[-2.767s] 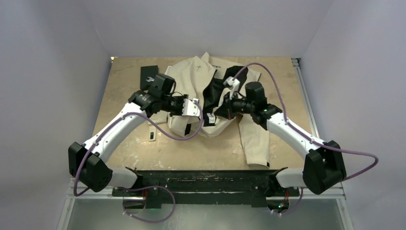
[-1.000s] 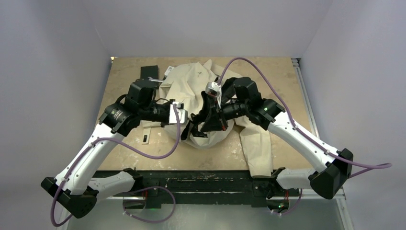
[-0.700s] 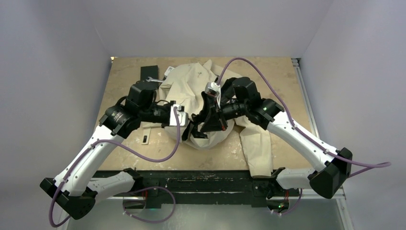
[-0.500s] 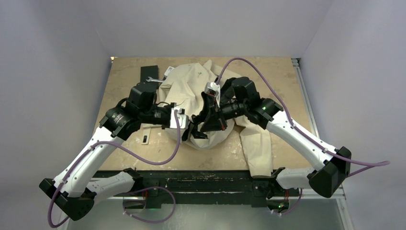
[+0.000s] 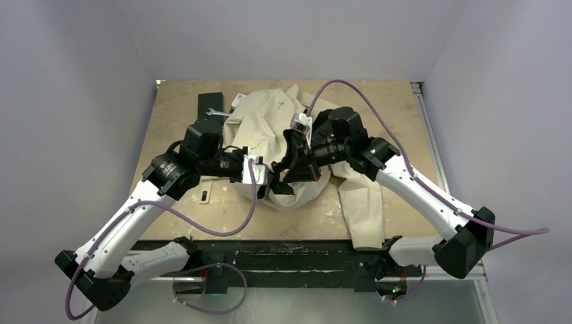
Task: Zip up the jacket
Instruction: Pick up the jacket from the center of the board, then insert the zipper into the jacket.
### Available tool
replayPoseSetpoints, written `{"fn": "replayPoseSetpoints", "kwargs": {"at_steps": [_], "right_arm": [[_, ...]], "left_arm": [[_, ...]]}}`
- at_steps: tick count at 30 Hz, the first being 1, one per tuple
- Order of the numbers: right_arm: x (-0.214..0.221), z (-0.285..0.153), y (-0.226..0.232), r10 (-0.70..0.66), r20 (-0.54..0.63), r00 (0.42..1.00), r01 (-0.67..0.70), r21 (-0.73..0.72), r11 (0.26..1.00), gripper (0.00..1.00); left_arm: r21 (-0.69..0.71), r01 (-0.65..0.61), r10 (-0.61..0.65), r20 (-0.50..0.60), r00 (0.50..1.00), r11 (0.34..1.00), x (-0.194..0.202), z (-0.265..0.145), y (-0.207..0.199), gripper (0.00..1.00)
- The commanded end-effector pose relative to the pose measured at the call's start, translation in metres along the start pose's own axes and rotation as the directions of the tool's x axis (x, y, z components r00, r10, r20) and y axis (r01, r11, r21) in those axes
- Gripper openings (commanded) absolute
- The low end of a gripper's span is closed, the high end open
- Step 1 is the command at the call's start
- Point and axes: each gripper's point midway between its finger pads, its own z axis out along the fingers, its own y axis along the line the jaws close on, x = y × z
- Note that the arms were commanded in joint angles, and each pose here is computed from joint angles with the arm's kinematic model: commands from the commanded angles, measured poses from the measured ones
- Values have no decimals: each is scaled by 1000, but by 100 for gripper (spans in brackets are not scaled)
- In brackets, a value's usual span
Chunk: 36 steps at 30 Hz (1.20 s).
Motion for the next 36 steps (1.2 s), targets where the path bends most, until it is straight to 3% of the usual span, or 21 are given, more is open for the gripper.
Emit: {"fn": "replayPoseSetpoints", "kwargs": {"at_steps": [1,13,22,36], "right_arm": [[-23,-5,11,-46,51,998,48,-21,999,0],[-25,-9,10,-52,60,997,52,-4,999,0],[-33,-24,-11,-37,108,993,25,104,994,0],[-20,-21,-10,-15,58,998,13,40,999,0]], "left_arm": [[-31,-49,50,19,999,998,-7,3,6,0],[-38,-50,51,20,999,998,-7,5,4,0],[-30,-61,62,17,998,998,-8,3,1,0],[-121,-42,45,29,999,992,-14,7,26,0]]}}
